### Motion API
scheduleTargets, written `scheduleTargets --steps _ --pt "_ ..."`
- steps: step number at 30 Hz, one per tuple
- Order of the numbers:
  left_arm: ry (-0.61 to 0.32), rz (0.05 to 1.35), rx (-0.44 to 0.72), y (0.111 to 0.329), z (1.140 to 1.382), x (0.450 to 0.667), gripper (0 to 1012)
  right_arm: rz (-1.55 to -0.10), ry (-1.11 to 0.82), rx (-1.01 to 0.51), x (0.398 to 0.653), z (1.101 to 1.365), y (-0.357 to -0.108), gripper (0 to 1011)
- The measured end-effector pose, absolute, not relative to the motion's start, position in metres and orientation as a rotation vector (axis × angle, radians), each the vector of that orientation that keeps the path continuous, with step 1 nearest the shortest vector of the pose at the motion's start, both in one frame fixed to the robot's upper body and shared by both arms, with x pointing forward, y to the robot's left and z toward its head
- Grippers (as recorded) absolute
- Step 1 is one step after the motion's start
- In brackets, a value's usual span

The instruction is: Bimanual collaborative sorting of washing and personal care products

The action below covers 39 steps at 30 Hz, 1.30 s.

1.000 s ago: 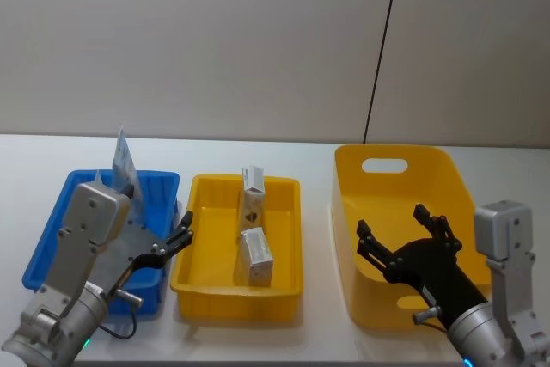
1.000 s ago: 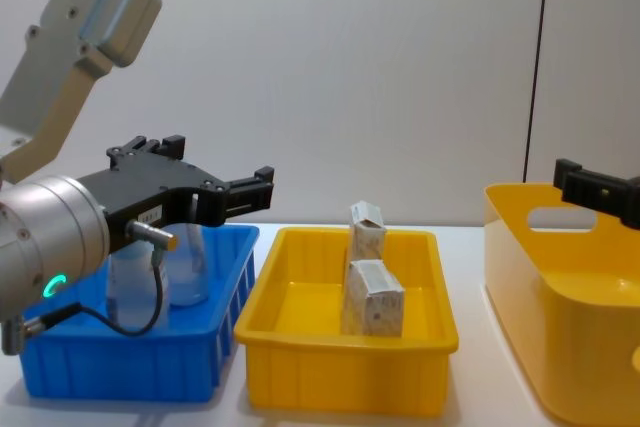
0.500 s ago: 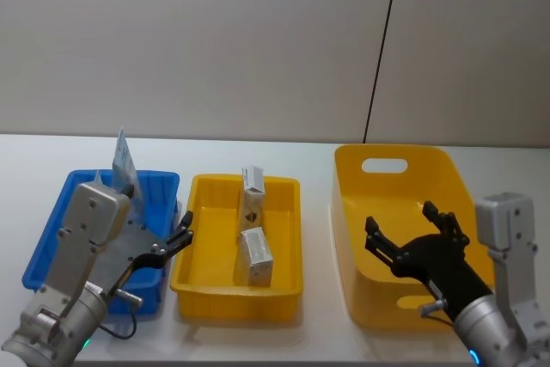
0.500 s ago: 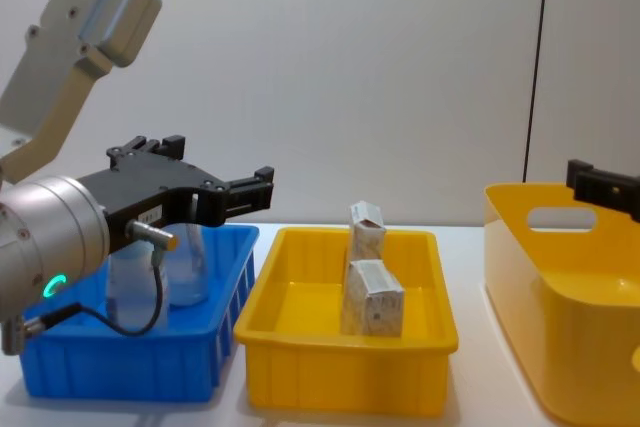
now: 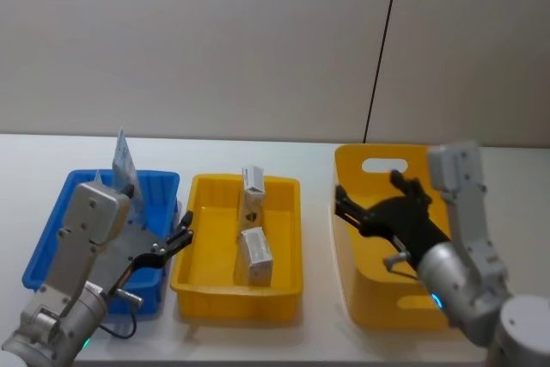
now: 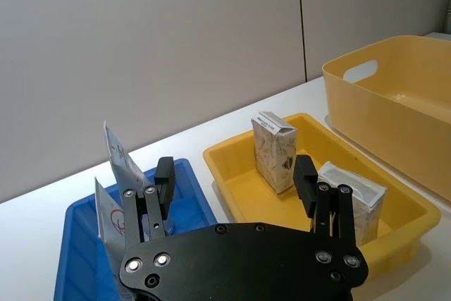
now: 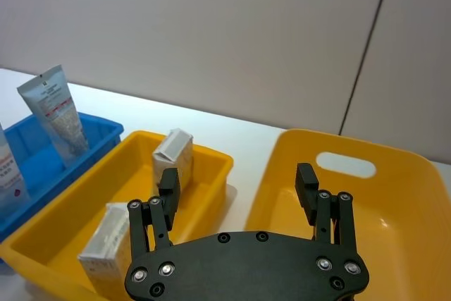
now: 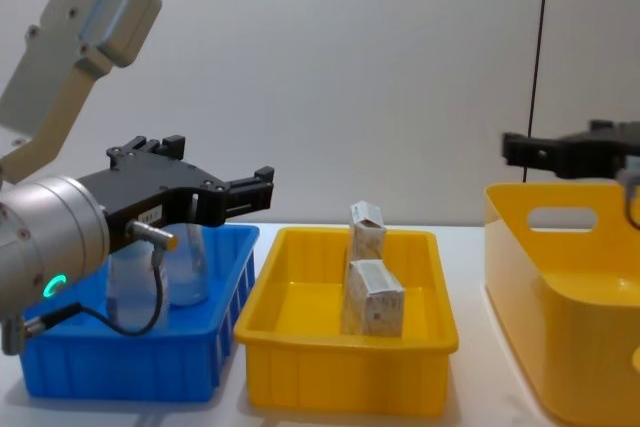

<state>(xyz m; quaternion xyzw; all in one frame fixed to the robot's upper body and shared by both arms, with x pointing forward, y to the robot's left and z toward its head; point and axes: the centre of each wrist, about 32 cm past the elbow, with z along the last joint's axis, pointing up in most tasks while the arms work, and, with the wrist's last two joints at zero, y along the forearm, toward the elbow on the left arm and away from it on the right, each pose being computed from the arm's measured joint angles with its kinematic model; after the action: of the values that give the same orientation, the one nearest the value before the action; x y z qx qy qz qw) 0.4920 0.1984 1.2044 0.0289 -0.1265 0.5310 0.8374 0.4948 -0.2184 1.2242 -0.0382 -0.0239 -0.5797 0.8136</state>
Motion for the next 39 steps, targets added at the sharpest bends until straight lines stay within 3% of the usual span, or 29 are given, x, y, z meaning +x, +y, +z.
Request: scheduleTargets --steps 17,39 --pt "-0.268 1.124 0.061 0.198 1.204 0.492 1001 -1.119 0.056 -0.178 0.540 1.251 -0.182 1004" --pt "-0.268 1.124 0.061 0.198 1.204 0.492 1002 -1.007 0.263 -0.309 0.564 1.259 -0.146 1004"
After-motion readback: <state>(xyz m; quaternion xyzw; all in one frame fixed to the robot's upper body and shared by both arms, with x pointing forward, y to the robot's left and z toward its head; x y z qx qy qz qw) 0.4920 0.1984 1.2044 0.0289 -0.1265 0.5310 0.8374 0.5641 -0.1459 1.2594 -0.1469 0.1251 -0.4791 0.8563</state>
